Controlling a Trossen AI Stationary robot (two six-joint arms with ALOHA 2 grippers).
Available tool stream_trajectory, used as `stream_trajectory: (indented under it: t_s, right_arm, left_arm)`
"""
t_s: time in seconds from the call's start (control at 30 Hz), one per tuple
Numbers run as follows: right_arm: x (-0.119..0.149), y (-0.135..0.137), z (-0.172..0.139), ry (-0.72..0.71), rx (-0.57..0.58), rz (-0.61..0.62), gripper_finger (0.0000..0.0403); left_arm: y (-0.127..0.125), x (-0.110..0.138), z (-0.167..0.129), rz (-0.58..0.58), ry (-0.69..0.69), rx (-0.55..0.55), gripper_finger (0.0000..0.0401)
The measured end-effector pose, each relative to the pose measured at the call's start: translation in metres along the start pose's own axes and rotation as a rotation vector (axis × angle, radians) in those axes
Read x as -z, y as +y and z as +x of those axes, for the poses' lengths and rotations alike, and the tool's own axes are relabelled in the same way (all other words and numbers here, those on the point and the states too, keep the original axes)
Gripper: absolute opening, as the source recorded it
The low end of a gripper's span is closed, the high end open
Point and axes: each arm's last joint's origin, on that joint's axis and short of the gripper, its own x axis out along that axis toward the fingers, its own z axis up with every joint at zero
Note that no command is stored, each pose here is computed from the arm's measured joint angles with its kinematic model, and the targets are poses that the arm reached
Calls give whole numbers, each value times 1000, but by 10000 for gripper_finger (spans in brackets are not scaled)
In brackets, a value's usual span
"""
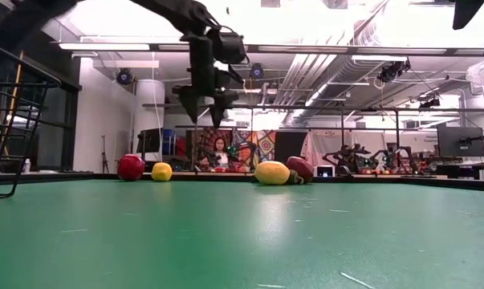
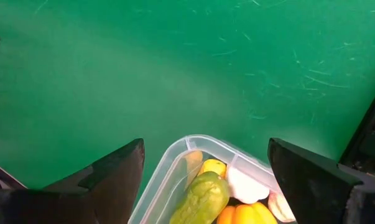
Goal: Sort produce into baskets
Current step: Put the yellow lemon into the black wire basket
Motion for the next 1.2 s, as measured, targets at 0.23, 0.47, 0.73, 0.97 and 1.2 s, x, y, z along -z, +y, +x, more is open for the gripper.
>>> stream_trajectory:
  t_s: [0.23, 0.47, 0.73, 0.97, 1.2]
  right_arm:
    - [0, 0, 0, -1, 0, -29, 332]
    - [0, 0, 0, -4, 0, -49, 332]
    - [0, 0, 0, -3, -1, -41, 332]
    - [1, 2, 0, 11, -18, -33, 332]
    - [1, 5, 0, 23, -44, -23, 332]
  left_arm:
    - [-21, 106, -5, -229, -183, -40, 200]
    - [-32, 160, 28, -508, -345, 98, 15]
    - [-26, 117, 54, -515, -483, -177, 1]
    - [-34, 111, 82, -510, -491, -312, 0]
    - [-32, 117, 89, -654, -537, -406, 0]
